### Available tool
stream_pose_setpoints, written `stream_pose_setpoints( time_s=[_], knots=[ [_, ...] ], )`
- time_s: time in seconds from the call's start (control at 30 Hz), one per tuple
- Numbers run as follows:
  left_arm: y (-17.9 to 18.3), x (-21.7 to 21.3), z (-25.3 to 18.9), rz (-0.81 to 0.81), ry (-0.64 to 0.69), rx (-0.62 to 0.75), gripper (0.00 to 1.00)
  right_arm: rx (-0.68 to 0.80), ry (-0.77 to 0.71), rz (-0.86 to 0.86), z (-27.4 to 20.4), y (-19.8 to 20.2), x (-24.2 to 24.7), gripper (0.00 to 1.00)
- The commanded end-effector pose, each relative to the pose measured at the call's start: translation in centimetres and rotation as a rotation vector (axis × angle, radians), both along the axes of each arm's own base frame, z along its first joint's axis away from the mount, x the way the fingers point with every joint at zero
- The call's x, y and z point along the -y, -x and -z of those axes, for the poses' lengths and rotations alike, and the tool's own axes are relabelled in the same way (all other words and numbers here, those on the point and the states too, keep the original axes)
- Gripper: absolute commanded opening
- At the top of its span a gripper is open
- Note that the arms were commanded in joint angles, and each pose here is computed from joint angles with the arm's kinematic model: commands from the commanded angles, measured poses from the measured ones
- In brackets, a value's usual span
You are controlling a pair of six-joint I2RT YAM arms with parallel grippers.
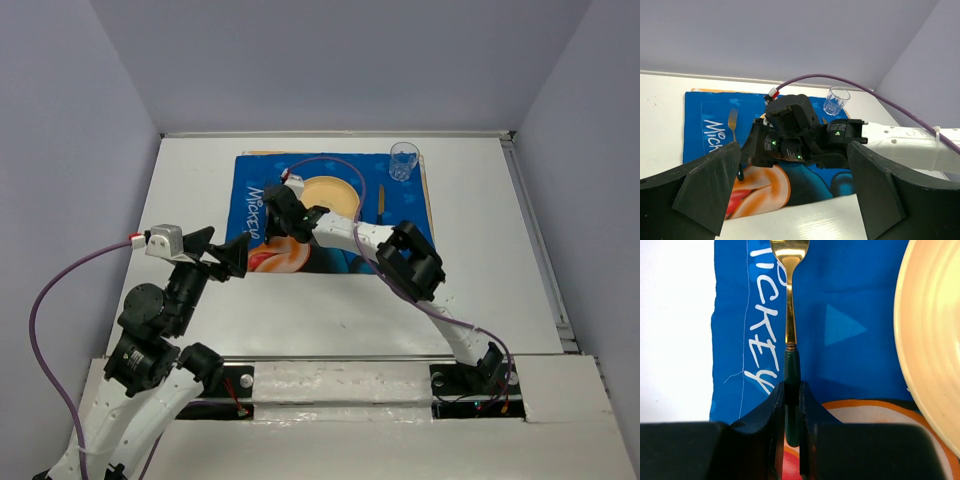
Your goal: Set the dinner table for one person
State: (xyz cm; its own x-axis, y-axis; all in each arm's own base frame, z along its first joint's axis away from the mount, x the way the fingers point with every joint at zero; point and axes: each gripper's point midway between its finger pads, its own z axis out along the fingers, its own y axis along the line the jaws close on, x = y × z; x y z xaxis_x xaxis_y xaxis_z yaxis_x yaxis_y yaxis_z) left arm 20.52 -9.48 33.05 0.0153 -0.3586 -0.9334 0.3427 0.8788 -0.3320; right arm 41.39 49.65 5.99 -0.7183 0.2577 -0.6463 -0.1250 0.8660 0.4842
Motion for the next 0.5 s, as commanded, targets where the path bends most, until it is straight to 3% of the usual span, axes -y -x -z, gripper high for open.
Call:
stream_pose_setpoints(
  time_s=[0.0,0.3,0.47],
  knots=[
    [-0.15,0.16,-0.89,0.004,0.021,0.035,0.99,-0.004,-0.035,0.004,0.11,-0.06,-0.80,0.15],
    [-0.17,0.03,-0.84,-0.002,0.021,0.033,0.99,-0.005,-0.023,0.005,0.52,-0.08,-0.67,0.24],
    [-0.16,-0.04,-0.87,-0.005,0.020,0.035,0.99,-0.007,-0.029,-0.008,0.14,0.05,-0.88,0.34]
  ],
)
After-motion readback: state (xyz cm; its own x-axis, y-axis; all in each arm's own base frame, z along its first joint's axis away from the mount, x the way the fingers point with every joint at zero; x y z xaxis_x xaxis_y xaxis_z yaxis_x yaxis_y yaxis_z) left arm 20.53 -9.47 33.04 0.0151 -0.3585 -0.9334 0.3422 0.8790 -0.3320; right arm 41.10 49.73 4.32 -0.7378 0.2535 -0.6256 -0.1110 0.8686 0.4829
